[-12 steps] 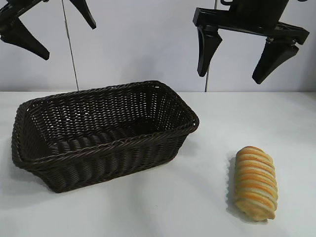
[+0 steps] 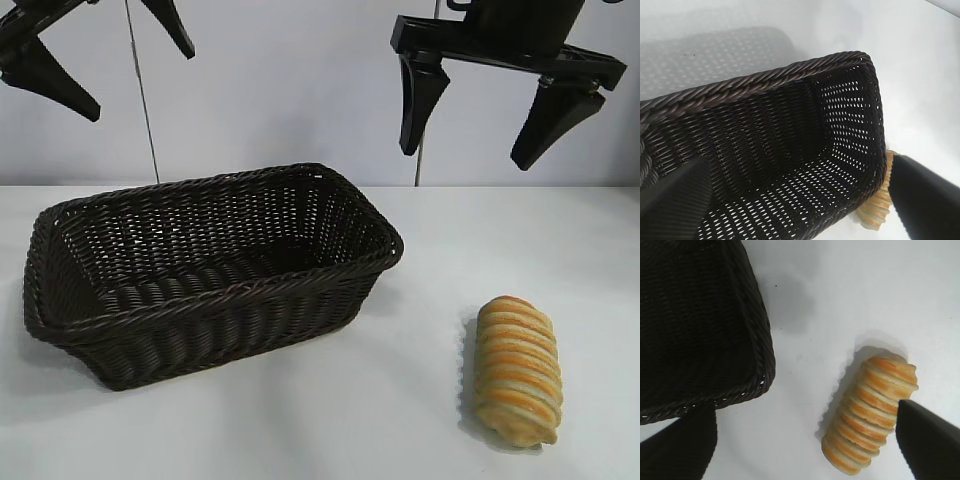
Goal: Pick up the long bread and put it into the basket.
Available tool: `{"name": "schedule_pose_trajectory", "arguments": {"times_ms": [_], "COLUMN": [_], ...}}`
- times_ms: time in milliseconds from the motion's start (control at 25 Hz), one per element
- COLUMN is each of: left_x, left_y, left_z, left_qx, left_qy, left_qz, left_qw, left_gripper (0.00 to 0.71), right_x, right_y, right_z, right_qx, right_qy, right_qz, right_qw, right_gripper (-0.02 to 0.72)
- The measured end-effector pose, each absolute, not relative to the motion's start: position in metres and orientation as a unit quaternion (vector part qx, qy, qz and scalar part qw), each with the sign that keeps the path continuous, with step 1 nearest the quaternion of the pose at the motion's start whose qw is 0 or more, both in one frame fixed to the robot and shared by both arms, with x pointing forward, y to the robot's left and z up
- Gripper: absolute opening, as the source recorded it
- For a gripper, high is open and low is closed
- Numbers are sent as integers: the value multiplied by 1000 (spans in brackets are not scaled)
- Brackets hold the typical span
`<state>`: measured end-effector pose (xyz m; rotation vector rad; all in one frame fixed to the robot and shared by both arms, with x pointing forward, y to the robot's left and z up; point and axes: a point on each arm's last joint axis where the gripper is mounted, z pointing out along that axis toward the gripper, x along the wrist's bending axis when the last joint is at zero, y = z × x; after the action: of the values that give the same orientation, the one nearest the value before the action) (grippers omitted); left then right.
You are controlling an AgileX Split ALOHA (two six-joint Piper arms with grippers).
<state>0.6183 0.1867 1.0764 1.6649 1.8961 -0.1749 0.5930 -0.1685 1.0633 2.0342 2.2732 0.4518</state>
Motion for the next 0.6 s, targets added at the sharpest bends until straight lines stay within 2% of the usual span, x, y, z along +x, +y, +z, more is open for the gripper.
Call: {"name": "schedule_pose_trajectory", "arguments": {"times_ms": [600], "left_x": [621], "left_y": [186], "left_z": [1078], "left_qx": [621], "left_qy": [715], "left_qz": [-59], "left_qw": [315], "left_gripper": [694], "right_x": [593], "right_y": [-168], "right_z": [1063], "right_qx": [659], "right_qy": [737], "right_qz": [147], "right_qw": [29], "right_gripper": [695]}}
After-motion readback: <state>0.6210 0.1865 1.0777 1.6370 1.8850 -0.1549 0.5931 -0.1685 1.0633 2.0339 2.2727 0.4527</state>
